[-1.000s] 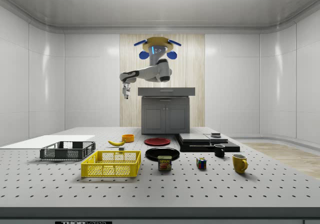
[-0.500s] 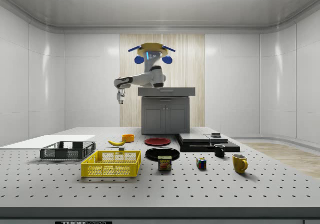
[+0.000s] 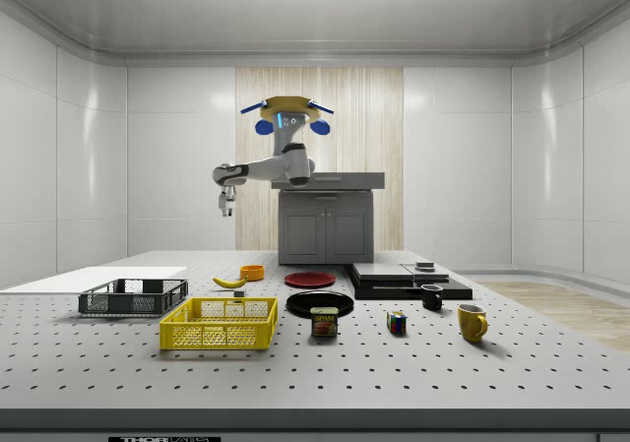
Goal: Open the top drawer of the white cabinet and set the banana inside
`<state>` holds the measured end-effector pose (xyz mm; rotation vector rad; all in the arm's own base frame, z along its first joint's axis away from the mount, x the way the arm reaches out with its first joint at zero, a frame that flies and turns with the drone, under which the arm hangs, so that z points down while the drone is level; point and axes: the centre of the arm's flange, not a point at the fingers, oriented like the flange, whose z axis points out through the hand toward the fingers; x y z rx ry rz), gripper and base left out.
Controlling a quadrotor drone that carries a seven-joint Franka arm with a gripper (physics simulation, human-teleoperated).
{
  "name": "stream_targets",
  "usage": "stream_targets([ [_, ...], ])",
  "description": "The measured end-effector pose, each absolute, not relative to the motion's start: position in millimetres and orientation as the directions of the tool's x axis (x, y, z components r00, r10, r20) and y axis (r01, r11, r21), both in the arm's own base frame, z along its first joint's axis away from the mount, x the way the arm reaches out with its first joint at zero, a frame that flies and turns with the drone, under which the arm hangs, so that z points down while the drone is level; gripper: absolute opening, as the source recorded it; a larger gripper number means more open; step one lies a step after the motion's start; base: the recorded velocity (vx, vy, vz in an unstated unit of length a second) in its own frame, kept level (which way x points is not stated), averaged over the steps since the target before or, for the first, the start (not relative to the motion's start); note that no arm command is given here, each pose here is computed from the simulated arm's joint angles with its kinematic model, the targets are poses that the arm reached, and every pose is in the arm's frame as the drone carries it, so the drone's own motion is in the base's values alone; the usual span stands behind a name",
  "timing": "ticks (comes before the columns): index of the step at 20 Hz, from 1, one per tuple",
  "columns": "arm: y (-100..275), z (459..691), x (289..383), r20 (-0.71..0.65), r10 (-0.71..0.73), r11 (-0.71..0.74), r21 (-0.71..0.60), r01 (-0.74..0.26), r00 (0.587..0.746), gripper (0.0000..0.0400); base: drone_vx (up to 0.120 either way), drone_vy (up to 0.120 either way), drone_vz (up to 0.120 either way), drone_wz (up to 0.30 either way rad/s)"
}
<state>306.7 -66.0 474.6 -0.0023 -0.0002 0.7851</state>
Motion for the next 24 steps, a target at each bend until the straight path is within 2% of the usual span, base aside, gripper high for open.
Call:
stream_targets([
  [11, -66.0, 474.7, 306.7, -0.001, 0.707, 0.707, -0.002, -0.707, 0.707, 0.0400, 0.116, 0.000, -0.113, 0.000],
  [16, -66.0, 474.6, 306.7, -0.001, 0.707, 0.707, -0.002, -0.707, 0.707, 0.0400, 0.000, 0.008, -0.120, 0.000],
  [22, -66.0, 474.6, 306.7, -0.001, 0.707, 0.707, -0.002, -0.707, 0.707, 0.0400, 0.000, 0.120, -0.120, 0.000],
  [24, -66.0, 474.6, 306.7, -0.001, 0.707, 0.707, -0.002, -0.707, 0.707, 0.0400, 0.000, 0.040, -0.120, 0.000],
])
